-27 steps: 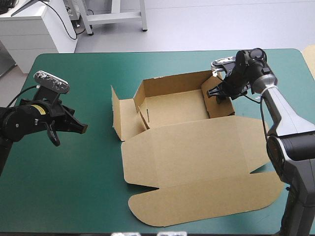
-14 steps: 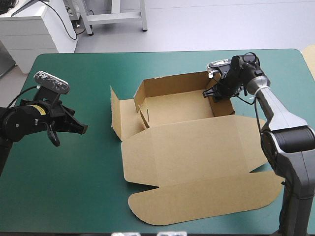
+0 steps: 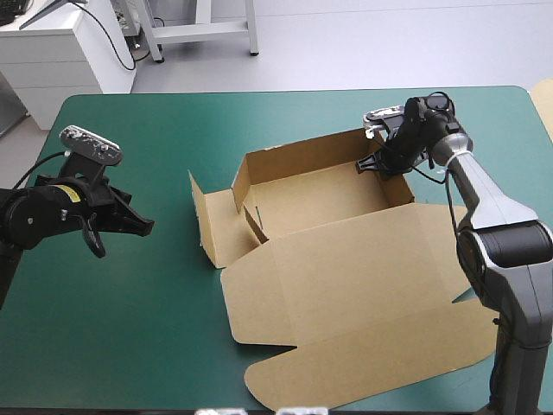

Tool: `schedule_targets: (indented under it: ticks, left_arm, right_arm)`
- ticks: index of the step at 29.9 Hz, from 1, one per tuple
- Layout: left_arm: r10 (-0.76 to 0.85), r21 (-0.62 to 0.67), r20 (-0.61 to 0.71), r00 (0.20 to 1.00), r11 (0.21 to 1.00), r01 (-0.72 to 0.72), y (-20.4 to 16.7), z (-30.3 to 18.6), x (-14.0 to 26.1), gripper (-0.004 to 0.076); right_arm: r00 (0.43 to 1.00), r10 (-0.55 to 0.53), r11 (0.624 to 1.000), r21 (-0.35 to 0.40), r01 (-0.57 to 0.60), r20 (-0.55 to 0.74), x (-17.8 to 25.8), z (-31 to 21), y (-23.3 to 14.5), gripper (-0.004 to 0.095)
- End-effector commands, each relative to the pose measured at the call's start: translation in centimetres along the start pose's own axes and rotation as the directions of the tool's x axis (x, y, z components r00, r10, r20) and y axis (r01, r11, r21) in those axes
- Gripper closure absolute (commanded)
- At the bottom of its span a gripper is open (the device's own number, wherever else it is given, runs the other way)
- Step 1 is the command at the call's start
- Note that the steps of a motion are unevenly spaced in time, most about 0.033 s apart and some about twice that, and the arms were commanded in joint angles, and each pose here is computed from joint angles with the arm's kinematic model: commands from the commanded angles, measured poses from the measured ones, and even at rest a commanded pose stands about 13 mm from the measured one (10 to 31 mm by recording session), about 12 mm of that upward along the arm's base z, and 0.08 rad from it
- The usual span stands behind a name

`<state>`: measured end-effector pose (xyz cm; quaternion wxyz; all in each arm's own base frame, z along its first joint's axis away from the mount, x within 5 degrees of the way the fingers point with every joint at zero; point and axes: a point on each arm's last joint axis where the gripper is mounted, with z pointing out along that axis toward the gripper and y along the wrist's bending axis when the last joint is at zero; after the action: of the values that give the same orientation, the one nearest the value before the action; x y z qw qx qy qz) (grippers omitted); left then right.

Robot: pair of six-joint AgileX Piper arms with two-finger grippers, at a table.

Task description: Fold the box

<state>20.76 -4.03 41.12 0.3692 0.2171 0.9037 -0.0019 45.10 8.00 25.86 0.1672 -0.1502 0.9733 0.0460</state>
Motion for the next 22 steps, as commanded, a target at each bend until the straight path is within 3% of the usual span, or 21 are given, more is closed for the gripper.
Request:
schedule_targets:
  ticks: [1, 6, 15, 22]
  left_arm:
    - [-0.013, -0.013, 0.088, 0.996, 1.0, 0.014, 0.1, -1.5, -0.7, 0.0732]
    - [-0.013, -0.011, 0.083, 0.996, 1.0, 0.014, 0.0, -1.5, -0.7, 0.0732]
    - [-0.016, 0.0, 0.029, 0.999, 1.0, 0.016, -0.1, -1.4, -0.2, 0.0732]
    - [-0.056, -0.051, 0.056, 0.997, 0.997, 0.059, 0.4, -1.5, -0.4, 0.0732]
  right_arm:
    - [0.996, -0.022, 1.0, 0.012, 0.021, 0.09, -0.8, -4.5, 0.2, 0.0929]
    - [0.994, -0.002, 1.0, 0.004, 0.001, 0.11, -1.2, -5.9, 0.4, 0.0929]
    - [0.985, 0.048, 0.992, -0.12, -0.028, 0.163, -1.2, -9.0, 1.8, 0.0929]
    - [0.971, 0.032, 0.996, -0.085, -0.012, 0.236, -0.6, -12.7, 1.9, 0.0929]
